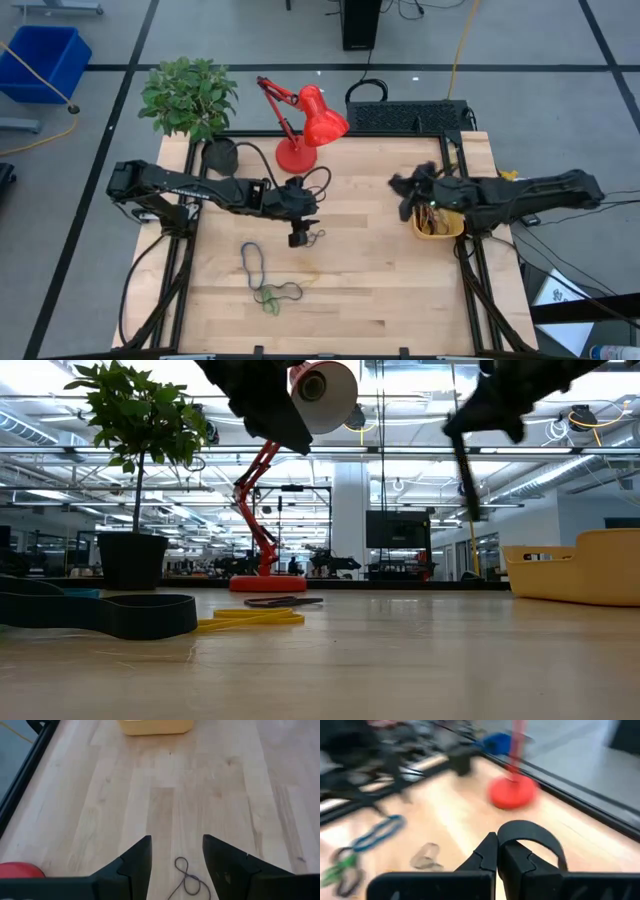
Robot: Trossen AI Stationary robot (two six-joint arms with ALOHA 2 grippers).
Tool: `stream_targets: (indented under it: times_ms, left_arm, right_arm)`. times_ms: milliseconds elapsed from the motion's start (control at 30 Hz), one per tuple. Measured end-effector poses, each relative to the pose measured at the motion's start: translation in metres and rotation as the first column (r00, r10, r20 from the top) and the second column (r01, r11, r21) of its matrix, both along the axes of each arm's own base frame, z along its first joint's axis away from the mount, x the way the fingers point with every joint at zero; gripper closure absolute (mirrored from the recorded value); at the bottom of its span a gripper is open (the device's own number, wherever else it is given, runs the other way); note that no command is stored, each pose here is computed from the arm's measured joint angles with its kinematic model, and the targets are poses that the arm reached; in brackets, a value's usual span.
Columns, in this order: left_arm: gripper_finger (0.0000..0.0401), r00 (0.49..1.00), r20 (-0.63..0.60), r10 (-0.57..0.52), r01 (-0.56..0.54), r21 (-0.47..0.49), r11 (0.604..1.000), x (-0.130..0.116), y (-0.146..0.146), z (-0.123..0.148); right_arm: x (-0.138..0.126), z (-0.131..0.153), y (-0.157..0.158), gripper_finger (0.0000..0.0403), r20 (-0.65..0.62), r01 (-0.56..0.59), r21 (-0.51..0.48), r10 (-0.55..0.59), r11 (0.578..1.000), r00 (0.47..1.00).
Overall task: Pick and place rubber bands into bin
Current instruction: Put the top black rubber band into the yellow bin
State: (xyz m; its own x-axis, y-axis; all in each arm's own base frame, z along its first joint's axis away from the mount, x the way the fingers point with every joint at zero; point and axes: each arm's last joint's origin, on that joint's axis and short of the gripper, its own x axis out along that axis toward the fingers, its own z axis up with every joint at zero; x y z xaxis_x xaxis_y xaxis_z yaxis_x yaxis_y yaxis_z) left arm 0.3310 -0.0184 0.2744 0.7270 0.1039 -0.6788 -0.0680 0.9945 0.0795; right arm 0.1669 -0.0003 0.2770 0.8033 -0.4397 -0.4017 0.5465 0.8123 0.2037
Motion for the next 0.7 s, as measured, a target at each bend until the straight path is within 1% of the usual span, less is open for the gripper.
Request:
stream_targets:
  times_ms: [100, 200, 333, 500, 600, 700]
  left_arm:
    - [0.0219, 1.0, -0.001, -0.005, 0.005, 0.005, 1.0, 0.0, 0.0, 0.0]
    - [0.0219, 1.0, 0.001, -0.001, 0.001, 0.006, 1.0, 0.0, 0.001, 0.0]
    - [0.0219, 1.0, 0.001, 0.007, -0.007, 0.006, 1.0, 0.0, 0.004, 0.0]
    - [0.0219, 1.0, 0.002, 0.013, -0.013, 0.006, 1.0, 0.0, 0.006, 0.0]
    - [0.0219, 1.0, 0.003, 0.016, -0.016, 0.008, 1.0, 0.0, 0.006, 0.0]
    - [0.0219, 1.0, 0.003, 0.016, -0.016, 0.008, 1.0, 0.0, 0.006, 0.0]
  right_arm:
    - [-0.019, 0.005, -0.004, 0.0403, -0.092, 0.111, 0.067, -0.105, 0.992, 0.99]
    - [-0.032, 0.007, -0.007, 0.0403, -0.169, 0.204, 0.135, -0.18, 0.97, 0.969]
    - [-0.041, -0.002, -0.009, 0.0403, -0.292, 0.303, 0.168, -0.246, 0.938, 0.924]
    - [-0.05, -0.016, -0.008, 0.0403, -0.467, 0.394, 0.21, -0.262, 0.895, 0.845]
    - [-0.051, -0.027, -0.008, 0.0403, -0.533, 0.419, 0.224, -0.25, 0.88, 0.808]
    - [-0.049, -0.04, -0.007, 0.0403, -0.584, 0.425, 0.235, -0.223, 0.874, 0.781]
